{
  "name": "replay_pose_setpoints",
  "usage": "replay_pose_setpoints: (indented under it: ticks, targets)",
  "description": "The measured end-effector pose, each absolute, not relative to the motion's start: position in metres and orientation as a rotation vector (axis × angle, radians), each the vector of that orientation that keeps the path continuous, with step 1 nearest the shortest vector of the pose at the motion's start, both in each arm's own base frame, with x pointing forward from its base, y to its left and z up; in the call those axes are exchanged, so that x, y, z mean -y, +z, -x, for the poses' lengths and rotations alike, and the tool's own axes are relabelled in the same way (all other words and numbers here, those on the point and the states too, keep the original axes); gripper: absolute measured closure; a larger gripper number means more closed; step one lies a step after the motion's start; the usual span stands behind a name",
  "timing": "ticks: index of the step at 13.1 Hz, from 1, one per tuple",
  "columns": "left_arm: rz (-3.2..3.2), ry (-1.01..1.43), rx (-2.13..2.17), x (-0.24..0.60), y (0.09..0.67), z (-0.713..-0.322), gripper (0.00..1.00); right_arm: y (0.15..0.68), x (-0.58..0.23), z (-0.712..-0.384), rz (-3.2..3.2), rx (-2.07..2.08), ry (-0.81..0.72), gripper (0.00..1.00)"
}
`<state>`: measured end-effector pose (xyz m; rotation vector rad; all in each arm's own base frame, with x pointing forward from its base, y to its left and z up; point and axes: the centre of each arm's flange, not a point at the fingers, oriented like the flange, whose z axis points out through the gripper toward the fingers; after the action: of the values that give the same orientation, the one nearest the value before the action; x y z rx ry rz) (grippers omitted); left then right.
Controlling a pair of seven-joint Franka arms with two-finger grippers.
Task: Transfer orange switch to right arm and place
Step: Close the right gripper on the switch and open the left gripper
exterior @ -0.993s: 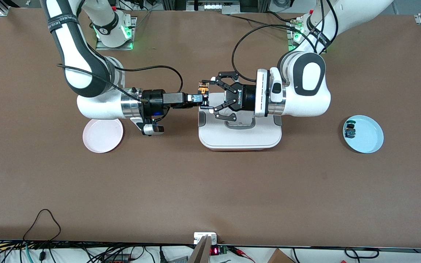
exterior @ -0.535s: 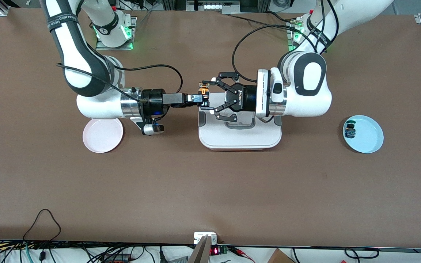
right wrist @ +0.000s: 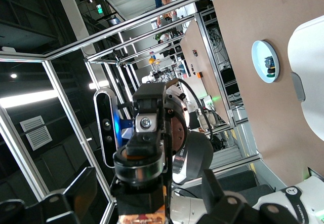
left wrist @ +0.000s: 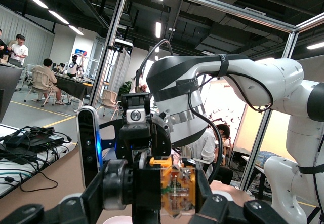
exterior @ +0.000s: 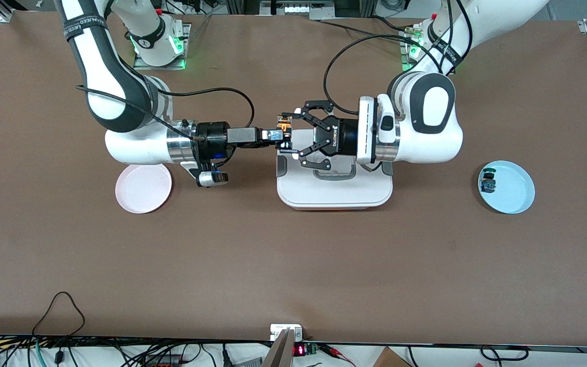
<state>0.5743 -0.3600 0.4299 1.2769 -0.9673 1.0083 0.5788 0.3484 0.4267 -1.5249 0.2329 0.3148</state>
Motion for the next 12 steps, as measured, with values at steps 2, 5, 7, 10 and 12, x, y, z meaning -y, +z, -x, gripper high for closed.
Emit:
replay_pose_setpoints:
  ticks: [2, 5, 7, 10, 12]
  targets:
    - [-1.277, 1.008, 0.967, 0.36, 0.43, -0.574, 0.28, 0.428, -0.351, -0.577, 1.524, -0.228, 0.318, 0.22]
    - [-1.276, 1.01, 0.952, 0.36, 0.43, -0.574, 0.28, 0.435, -0.351, -0.575, 1.521, -0.218, 0.312, 0.44]
    - [-1.272, 1.011, 0.943, 0.362, 0.432, -0.574, 0.28, 0.441, -0.35, -0.575, 1.52, -0.214, 0.304, 0.58]
    - [-1.27, 1.012, 0.942, 0.362, 0.433, -0.574, 0.28, 0.442, -0.349, -0.575, 1.52, -0.213, 0.302, 0.58]
    - [-1.27, 1.012, 0.942, 0.362, 0.433, -0.574, 0.28, 0.442, -0.349, -0.575, 1.52, -0.213, 0.302, 0.58]
